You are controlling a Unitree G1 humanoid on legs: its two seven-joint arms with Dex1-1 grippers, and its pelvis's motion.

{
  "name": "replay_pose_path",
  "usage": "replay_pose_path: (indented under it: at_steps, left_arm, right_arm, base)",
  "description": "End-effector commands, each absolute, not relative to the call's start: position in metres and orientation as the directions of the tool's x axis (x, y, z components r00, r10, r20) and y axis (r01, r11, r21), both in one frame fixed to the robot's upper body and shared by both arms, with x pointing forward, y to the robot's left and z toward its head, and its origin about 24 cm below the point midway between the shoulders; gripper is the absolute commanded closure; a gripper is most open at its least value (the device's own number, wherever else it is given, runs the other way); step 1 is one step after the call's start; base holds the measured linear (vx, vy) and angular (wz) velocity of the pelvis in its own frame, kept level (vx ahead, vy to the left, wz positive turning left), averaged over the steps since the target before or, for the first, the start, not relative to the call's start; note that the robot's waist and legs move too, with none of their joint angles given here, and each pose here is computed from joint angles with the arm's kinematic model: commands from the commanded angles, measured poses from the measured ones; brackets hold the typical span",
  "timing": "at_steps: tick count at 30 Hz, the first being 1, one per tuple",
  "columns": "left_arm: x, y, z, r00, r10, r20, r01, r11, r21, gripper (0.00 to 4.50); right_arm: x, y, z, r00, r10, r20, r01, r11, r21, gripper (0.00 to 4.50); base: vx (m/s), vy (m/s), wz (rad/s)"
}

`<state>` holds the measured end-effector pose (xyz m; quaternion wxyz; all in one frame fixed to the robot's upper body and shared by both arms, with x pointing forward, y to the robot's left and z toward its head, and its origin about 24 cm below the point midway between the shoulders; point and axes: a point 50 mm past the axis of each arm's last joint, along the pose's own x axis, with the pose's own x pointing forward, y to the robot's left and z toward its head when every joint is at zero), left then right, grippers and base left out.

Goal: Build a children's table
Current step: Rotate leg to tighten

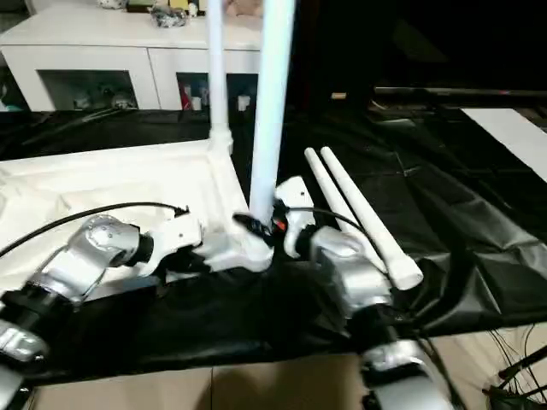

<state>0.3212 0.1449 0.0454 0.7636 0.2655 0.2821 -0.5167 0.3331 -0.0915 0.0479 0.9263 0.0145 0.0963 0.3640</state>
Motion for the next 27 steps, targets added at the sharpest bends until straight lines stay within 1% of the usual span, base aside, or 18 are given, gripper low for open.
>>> replay_pose_path:
  at_steps: [1, 2, 4, 5, 6, 8, 9, 11, 12, 13, 15, 19, 27]
  left_arm:
    - [0.319, 0.139, 0.034, 0.307, -0.623, -0.719, 0.926, 0.372, 0.073, 4.50]
    - [0.324, 0.129, 0.031, 0.367, -0.604, -0.707, 0.885, 0.460, 0.066, 4.50]
    - [0.326, 0.126, 0.031, 0.382, -0.595, -0.708, 0.873, 0.484, 0.064, 4.50]
    - [0.329, 0.116, 0.028, 0.410, -0.571, -0.711, 0.845, 0.532, 0.059, 4.50]
    - [0.330, 0.107, 0.028, 0.417, -0.567, -0.710, 0.835, 0.548, 0.054, 4.50]
    - [0.330, 0.089, 0.028, 0.417, -0.570, -0.708, 0.832, 0.553, 0.045, 4.50]
    - [0.330, 0.088, 0.028, 0.417, -0.571, -0.708, 0.833, 0.552, 0.045, 4.50]
    - [0.331, 0.060, 0.034, 0.412, -0.597, -0.688, 0.841, 0.540, 0.036, 4.50]
    - [0.331, 0.060, 0.034, 0.412, -0.597, -0.688, 0.841, 0.540, 0.036, 4.50]
    - [0.331, 0.054, 0.035, 0.410, -0.604, -0.683, 0.844, 0.535, 0.035, 4.50]
    - [0.331, 0.052, 0.036, 0.414, -0.595, -0.689, 0.850, 0.524, 0.058, 4.50]
    - [0.332, 0.055, 0.035, 0.411, -0.587, -0.697, 0.848, 0.527, 0.056, 4.50]
    - [0.336, 0.063, 0.036, 0.419, -0.577, -0.701, 0.843, 0.535, 0.064, 4.50]
  right_arm:
    - [0.318, -0.126, -0.011, 0.766, 0.457, -0.452, -0.465, 0.880, 0.100, 2.66]
    - [0.321, -0.121, -0.013, 0.784, 0.413, -0.464, -0.418, 0.903, 0.098, 2.66]
    - [0.322, -0.119, -0.013, 0.789, 0.399, -0.466, -0.404, 0.910, 0.095, 2.66]
    - [0.326, -0.114, -0.012, 0.801, 0.370, -0.470, -0.372, 0.924, 0.092, 2.66]
    - [0.328, -0.111, -0.011, 0.809, 0.348, -0.473, -0.349, 0.933, 0.089, 2.66]
    - [0.332, -0.108, -0.011, 0.814, 0.317, -0.488, -0.314, 0.945, 0.090, 2.66]
    - [0.332, -0.107, -0.011, 0.814, 0.315, -0.488, -0.312, 0.946, 0.090, 2.66]
    - [0.337, -0.104, -0.010, 0.820, 0.264, -0.508, -0.259, 0.962, 0.083, 2.66]
    - [0.337, -0.104, -0.010, 0.820, 0.264, -0.508, -0.259, 0.962, 0.083, 2.66]
    - [0.338, -0.103, -0.010, 0.819, 0.255, -0.515, -0.246, 0.965, 0.087, 2.66]
    - [0.339, -0.100, -0.010, 0.813, 0.247, -0.527, -0.229, 0.968, 0.102, 2.66]
    - [0.340, -0.099, -0.011, 0.813, 0.233, -0.533, -0.215, 0.972, 0.096, 2.66]
    - [0.342, -0.099, -0.010, 0.805, 0.241, -0.543, -0.225, 0.970, 0.096, 2.66]
  base:
    - [-0.065, 0.018, -0.10]
    - [-0.065, 0.018, -0.10]
    - [-0.056, 0.029, -0.09]
    - [-0.053, 0.032, -0.07]
    - [-0.059, 0.042, -0.03]
    - [-0.059, 0.056, -0.08]
    - [-0.076, 0.052, -0.08]
    - [-0.101, -0.005, 0.18]
    - [-0.001, -0.100, 0.25]
    - [0.044, -0.083, -0.17]
    - [0.048, -0.029, -0.29]
    - [0.000, 0.000, 0.00]
    - [0.000, 0.000, 0.00]
